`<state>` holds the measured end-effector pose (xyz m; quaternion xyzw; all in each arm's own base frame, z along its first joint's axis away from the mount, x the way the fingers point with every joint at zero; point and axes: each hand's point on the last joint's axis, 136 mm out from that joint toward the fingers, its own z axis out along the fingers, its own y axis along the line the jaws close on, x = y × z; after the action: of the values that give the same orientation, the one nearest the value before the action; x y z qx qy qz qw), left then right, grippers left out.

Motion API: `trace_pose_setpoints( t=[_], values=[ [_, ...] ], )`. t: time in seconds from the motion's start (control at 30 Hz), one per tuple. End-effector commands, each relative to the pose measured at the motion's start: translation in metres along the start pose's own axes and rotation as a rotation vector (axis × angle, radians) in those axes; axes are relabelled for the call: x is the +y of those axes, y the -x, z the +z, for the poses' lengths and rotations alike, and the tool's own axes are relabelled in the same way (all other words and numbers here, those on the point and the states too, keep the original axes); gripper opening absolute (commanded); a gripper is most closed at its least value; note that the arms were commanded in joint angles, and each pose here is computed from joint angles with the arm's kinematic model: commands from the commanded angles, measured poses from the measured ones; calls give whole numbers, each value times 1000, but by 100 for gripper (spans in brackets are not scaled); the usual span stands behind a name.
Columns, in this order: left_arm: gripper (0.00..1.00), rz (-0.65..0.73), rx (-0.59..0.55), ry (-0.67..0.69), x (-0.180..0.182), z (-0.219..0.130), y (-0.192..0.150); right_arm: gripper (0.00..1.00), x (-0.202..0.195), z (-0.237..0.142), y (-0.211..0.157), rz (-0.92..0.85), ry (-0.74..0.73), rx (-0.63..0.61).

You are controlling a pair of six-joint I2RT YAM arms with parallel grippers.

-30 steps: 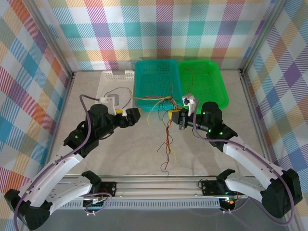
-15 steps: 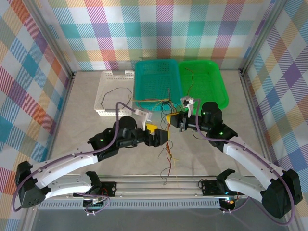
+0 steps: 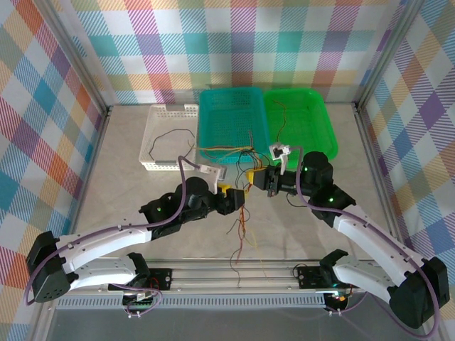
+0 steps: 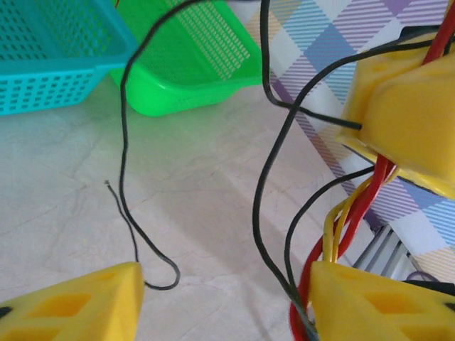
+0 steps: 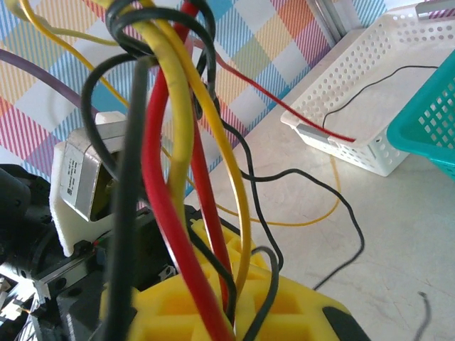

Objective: Untangle the cables

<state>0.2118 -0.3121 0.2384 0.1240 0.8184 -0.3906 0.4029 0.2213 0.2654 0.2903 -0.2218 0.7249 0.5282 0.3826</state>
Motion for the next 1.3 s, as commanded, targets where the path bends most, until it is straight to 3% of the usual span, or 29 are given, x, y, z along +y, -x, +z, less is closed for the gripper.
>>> trace_pose_setpoints(
  t=[0.0, 0.1, 0.3, 0.4, 0.77, 0.87, 1.13, 1.2, 1.27],
  values=[
    [59, -30, -84, -20, -6, -2, 15, 0, 21, 0, 9, -25, 84, -18],
    [47, -38, -90, -48, -11, 1, 15, 0, 20, 2, 6, -17, 82, -8],
    [7, -51, -80, -63, -11, 6, 10, 0, 15, 6, -2, 17, 85, 12],
    [0, -61, -65, -74, -11, 9, 4, 0, 10, 9, -7, 41, 82, 29],
    [0, -71, -76, -31, 12, -4, -12, 5, -21, 9, -33, 107, -55, 87],
    [0, -86, -76, -41, 14, -6, -17, 0, -19, 11, -37, 121, -22, 100],
    [1, -97, -58, -111, 1, -5, -17, 0, -3, 13, -32, 110, 66, 102],
    [17, -99, -49, -122, -2, -3, -18, 0, 0, 14, -32, 116, 84, 110],
    [43, -107, -51, -131, -3, -2, -18, 0, 0, 15, -34, 122, 90, 119]
  ],
)
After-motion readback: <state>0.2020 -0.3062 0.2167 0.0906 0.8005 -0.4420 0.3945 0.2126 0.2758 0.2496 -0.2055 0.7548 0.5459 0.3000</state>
